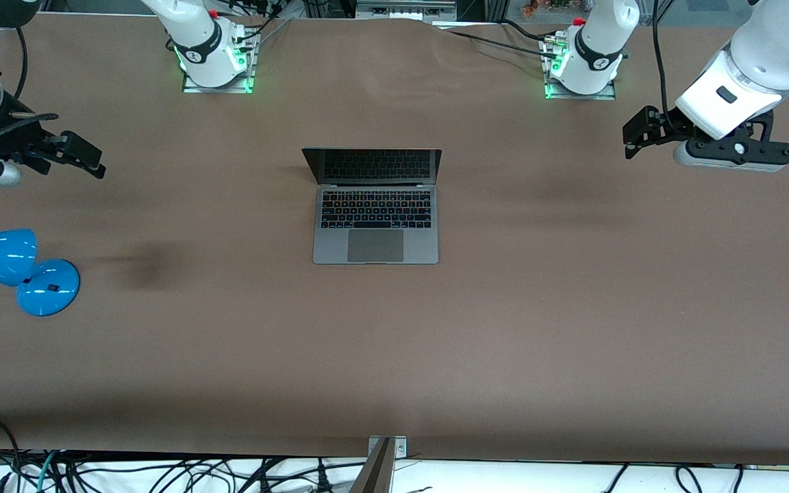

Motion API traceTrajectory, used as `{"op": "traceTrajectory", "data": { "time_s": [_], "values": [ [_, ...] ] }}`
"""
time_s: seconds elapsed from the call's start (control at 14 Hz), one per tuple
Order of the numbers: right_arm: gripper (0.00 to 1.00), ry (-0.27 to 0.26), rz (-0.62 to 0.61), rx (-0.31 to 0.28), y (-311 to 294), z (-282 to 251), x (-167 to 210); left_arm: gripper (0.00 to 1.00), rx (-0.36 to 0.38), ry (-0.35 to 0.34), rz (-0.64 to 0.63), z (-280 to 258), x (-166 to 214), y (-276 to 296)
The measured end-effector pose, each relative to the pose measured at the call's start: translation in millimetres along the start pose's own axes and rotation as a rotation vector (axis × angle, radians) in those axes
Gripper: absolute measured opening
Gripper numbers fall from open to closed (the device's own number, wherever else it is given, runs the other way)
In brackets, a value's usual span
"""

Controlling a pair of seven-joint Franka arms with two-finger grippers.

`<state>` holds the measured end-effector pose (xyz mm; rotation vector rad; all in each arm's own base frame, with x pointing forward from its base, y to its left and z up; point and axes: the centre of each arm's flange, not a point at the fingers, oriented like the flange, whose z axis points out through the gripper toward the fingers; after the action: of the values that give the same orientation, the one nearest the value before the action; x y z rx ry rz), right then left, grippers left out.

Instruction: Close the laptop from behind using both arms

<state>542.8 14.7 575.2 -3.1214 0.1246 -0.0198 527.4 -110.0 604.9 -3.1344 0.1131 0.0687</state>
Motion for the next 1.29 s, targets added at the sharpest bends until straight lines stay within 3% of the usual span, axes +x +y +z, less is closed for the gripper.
{"op": "traceTrajectory", "data": {
  "time_s": [1.29],
  "values": [
    [1.00, -0.018, -0.045, -0.003, -24.1, 2.6, -4.9, 1.00, -0.011, -0.032, 0.041, 17.7, 7.8, 24.2]
  ]
}}
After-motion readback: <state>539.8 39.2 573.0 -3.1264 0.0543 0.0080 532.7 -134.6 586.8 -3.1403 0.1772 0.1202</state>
